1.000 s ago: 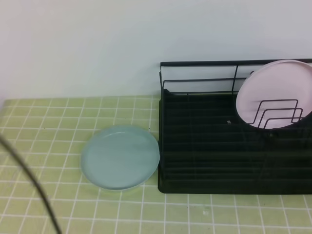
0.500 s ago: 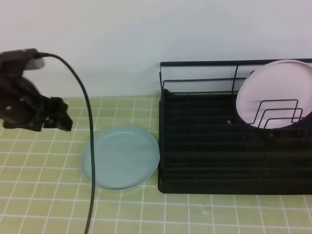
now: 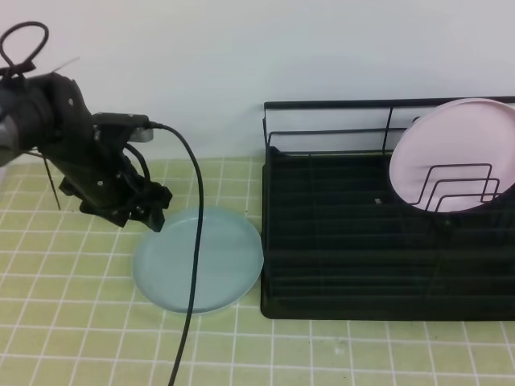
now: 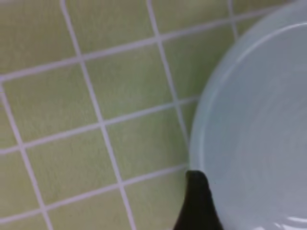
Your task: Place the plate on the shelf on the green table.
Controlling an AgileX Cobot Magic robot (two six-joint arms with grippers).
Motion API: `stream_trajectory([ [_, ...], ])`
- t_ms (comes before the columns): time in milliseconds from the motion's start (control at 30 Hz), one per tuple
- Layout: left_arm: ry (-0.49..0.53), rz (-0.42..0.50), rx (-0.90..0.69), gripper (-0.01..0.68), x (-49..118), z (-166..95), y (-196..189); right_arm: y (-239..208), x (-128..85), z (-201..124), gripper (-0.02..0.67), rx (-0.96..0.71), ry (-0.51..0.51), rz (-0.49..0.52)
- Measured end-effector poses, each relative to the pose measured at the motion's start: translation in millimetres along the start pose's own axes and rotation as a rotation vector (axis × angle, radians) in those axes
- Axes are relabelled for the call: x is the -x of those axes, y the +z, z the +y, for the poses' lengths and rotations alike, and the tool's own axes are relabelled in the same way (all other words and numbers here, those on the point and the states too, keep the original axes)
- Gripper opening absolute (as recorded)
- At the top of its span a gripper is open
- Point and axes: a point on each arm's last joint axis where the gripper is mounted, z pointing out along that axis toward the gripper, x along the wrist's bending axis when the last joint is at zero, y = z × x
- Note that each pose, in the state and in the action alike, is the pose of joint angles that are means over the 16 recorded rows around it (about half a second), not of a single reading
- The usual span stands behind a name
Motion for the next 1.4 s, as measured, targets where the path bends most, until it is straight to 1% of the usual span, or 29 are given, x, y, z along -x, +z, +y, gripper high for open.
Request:
stream_trajectory([
  [267,-0.01,0.01,-0.066,0.415,-2.0,-2.4,26.8,0.0,0.0,0.0,-0.002,0.0,0.0,0.0],
  [600,-0.036,0.018,-0.133,0.364,-6.3,-8.0,46.6,0.0,-0.1,0.0,-0.003,0.0,0.001,0.001],
  [700,-0.049,0.027,-0.143,0.339,-8.0,-8.9,51.3,0.0,-0.1,0.0,-0.003,-0.001,0.002,0.001],
  [800,-0.058,0.039,-0.153,0.291,-9.9,-9.9,55.7,0.0,-0.1,0.0,-0.003,0.0,0.002,0.001],
  [967,-0.065,0.06,-0.171,0.189,-12.7,-11.7,60.6,0.0,-0.1,0.0,-0.003,0.0,0.003,0.002],
  [1100,-0.06,0.071,-0.162,0.106,-13.0,-10.8,56.6,0.0,-0.2,0.1,-0.003,0.001,0.004,0.002],
  [1267,-0.036,0.103,-0.099,0.032,-12.3,-5.1,37.2,0.0,-0.2,0.3,-0.003,0.003,0.004,0.003],
  [1400,-0.014,0.135,-0.008,0.014,-9.6,1.7,8.4,0.0,-0.4,0.5,-0.003,0.005,0.004,0.004],
])
